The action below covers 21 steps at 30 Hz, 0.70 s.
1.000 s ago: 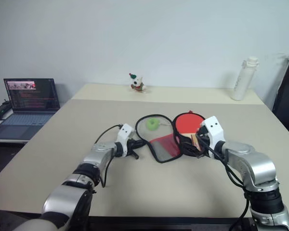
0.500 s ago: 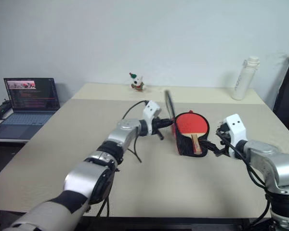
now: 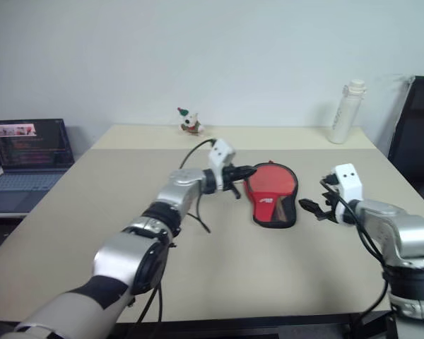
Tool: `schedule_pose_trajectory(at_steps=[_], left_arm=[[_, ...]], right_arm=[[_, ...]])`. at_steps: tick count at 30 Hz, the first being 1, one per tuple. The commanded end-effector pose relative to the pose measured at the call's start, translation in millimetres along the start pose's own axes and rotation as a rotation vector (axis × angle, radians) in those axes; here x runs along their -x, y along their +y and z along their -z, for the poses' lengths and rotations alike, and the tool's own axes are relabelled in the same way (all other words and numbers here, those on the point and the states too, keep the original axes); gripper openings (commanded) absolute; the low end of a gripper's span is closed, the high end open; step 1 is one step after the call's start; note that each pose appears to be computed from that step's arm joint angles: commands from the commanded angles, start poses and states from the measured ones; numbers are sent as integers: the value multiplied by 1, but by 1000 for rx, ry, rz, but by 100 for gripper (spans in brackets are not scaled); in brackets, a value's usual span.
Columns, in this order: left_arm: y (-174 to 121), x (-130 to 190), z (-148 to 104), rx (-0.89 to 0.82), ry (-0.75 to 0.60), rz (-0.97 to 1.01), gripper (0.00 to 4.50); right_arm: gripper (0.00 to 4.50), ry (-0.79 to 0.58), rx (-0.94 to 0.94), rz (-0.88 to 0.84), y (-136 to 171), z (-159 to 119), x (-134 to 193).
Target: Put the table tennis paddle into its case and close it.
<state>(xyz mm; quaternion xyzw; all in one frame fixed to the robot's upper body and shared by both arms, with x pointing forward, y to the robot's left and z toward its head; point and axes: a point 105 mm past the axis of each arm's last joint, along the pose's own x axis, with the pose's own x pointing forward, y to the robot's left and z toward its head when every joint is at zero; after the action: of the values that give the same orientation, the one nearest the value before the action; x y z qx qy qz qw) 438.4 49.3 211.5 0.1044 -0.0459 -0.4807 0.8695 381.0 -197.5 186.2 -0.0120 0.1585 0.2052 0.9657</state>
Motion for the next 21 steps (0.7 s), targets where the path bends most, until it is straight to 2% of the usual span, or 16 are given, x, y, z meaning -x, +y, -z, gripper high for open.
schedule_pose_trajectory(at_steps=[1,4,9,13,21], left_arm=[[6,28,-16,-38,-77,11,1],[9,56,-15,-19,-88,-55,1],[-12,98,-20,30,-98,-48,1],[-21,120,-19,56,-74,-68,1],[-24,129,-20,57,-54,-105,1]], right_arm=[[450,-44,5,15,-5,-12,-19],[450,-28,-11,41,-9,-9,-38],[450,-22,-101,62,-21,-4,-61],[450,17,-97,72,-26,8,-71],[450,111,-75,38,-21,34,-83]])
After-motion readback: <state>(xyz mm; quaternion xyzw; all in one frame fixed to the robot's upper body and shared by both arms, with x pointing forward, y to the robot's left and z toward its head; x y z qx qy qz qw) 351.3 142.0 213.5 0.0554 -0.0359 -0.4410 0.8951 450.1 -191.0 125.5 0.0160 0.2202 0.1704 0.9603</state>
